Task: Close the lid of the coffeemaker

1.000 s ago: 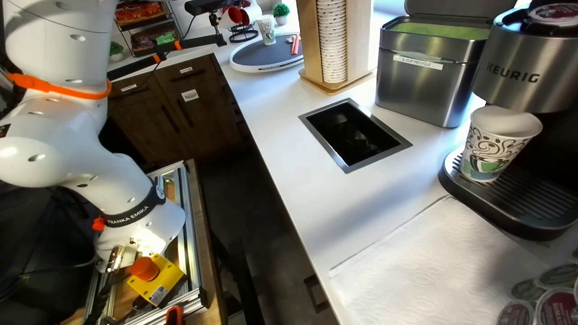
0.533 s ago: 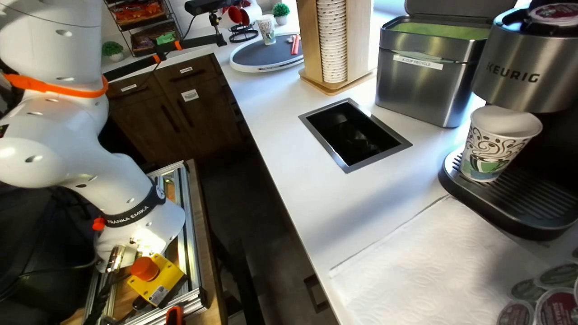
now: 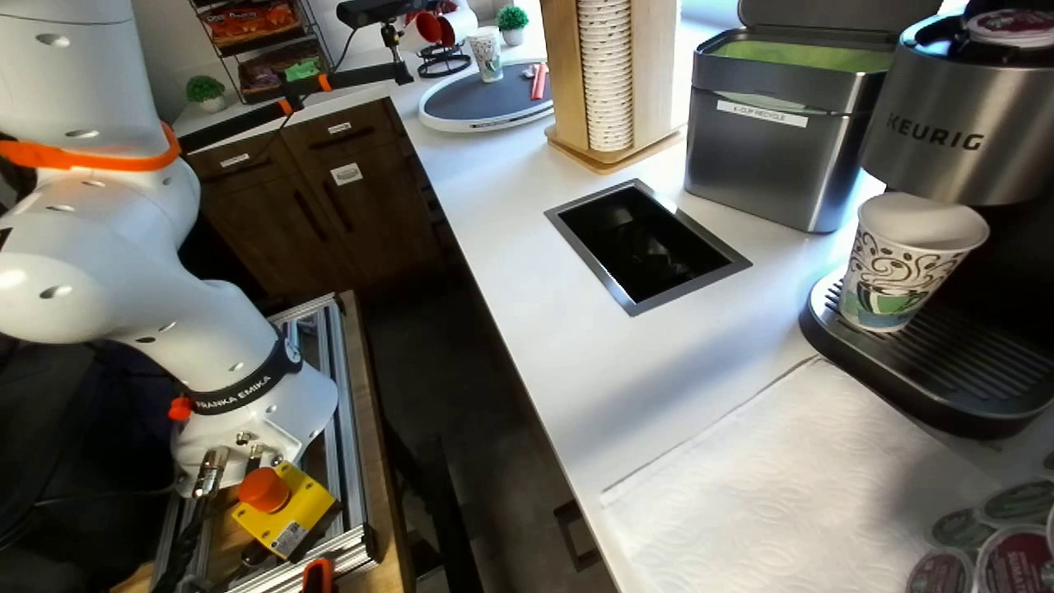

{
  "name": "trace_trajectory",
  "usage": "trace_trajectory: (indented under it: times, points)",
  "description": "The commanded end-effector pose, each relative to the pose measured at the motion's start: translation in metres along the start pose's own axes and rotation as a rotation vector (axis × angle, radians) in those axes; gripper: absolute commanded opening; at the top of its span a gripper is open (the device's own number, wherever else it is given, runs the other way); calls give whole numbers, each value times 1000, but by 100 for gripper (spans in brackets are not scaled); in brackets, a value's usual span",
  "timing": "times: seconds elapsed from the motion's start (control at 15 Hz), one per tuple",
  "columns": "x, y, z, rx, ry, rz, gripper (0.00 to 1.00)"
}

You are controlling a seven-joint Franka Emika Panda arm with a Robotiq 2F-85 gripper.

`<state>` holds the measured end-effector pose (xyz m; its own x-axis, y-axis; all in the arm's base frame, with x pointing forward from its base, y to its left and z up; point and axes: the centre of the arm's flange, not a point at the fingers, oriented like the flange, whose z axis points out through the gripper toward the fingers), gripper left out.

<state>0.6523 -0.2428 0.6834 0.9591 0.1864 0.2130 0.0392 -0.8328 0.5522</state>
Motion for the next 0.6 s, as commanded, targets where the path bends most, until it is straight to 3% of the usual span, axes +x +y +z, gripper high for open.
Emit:
trace_trajectory:
  times: [0.0,0.53]
  points:
    - [-63,-20,1,88,42,40,0]
    - [-114,-21,15,194,136,131,0]
